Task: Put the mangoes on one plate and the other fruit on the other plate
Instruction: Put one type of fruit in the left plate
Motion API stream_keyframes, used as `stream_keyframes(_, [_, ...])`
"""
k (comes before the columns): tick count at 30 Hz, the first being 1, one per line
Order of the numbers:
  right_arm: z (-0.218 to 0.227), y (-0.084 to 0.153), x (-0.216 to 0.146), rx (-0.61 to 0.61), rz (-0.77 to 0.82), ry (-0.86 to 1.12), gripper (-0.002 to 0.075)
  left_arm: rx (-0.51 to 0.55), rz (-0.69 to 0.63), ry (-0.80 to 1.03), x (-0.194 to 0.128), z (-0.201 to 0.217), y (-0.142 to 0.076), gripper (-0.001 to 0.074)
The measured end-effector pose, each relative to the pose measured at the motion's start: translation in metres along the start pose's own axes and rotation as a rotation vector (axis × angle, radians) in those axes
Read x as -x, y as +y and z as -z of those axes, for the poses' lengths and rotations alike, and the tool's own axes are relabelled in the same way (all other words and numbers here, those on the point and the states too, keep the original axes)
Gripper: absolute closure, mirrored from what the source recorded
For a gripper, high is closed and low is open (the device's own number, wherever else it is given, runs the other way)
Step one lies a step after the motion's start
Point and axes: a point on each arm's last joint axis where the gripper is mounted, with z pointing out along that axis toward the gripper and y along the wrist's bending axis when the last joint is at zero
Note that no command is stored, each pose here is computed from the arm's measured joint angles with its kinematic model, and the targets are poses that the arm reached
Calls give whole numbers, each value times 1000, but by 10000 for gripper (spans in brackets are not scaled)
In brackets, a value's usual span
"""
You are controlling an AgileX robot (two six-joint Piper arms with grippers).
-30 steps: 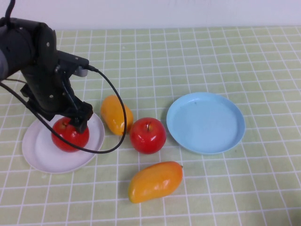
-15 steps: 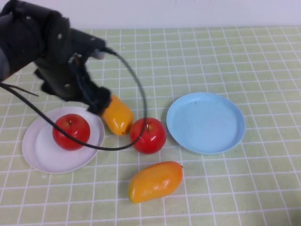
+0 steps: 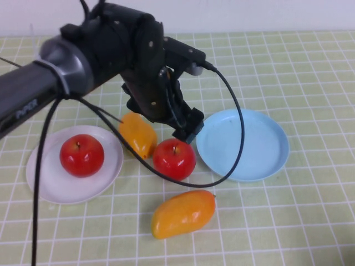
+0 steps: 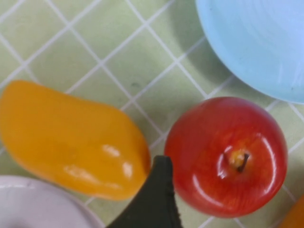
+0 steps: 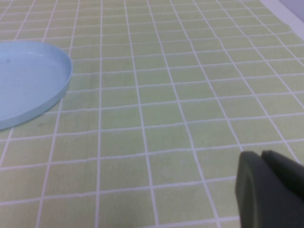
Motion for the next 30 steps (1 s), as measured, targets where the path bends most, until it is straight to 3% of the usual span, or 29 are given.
stream_keyframes(30, [0, 0, 0, 0, 0, 0, 742, -9, -40, 129, 2, -61, -5, 66])
